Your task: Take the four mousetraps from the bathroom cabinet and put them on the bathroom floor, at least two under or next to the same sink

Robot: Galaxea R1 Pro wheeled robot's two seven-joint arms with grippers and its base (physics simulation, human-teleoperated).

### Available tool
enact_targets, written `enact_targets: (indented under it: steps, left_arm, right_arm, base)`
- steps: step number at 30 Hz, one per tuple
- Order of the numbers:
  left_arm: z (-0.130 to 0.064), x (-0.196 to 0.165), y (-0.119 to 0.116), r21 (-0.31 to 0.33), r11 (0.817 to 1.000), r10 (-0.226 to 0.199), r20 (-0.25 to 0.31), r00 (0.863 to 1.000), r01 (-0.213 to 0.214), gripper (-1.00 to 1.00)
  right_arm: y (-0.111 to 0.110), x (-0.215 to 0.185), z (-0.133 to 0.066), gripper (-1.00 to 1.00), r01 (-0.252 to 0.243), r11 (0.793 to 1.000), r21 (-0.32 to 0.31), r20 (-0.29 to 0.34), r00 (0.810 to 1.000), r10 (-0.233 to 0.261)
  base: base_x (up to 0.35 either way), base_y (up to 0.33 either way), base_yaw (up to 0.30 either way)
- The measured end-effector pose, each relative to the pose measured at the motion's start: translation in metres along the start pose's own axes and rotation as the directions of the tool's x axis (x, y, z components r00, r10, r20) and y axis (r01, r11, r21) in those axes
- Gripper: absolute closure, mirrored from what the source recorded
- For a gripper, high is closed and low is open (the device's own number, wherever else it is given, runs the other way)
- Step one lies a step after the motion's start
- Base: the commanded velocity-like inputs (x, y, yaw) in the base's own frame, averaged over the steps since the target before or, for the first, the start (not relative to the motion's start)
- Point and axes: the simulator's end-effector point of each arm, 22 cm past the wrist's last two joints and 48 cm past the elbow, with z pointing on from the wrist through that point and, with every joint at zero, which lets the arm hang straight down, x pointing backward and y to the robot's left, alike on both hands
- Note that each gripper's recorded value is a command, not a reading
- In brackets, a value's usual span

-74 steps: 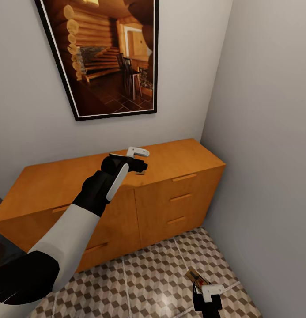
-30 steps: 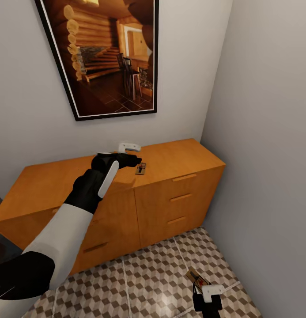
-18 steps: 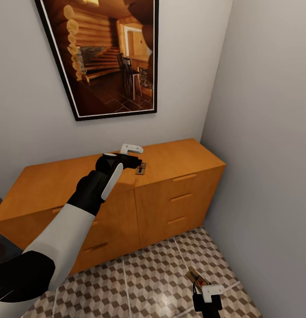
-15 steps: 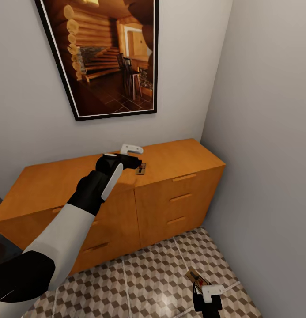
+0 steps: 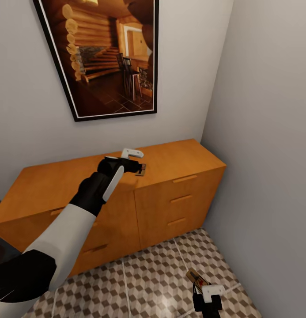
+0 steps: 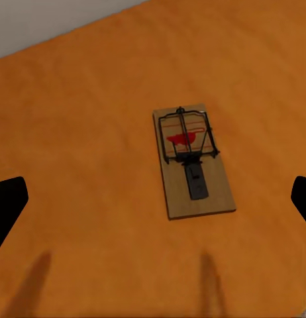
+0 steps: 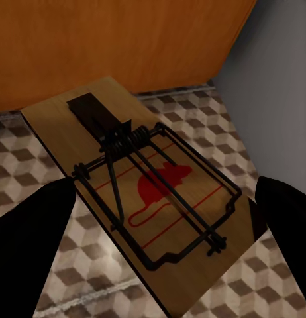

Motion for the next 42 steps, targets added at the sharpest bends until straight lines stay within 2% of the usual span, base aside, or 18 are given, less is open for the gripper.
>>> enact_targets:
  steps: [16, 42]
  left_arm:
    - [0.003, 0.005, -0.002, 0.003, 1.0, -0.001, -0.011, 1.0, 0.001, -1.0]
    - [0.022, 0.027, -0.012, 0.022, 1.0, -0.004, -0.048, 0.999, 0.005, -1.0]
  right_arm:
    - [0.004, 0.0, 0.0, 1.0, -0.004, 1.0, -0.005, -0.002, 1.0, 0.004]
    - [0.007, 0.02, -0.001, 1.0, -0.001, 1.0, -0.01, -0.041, 0.999, 0.001]
  base:
    - [0.008, 0.0, 0.0]
    - [0.02, -0.013, 0.0]
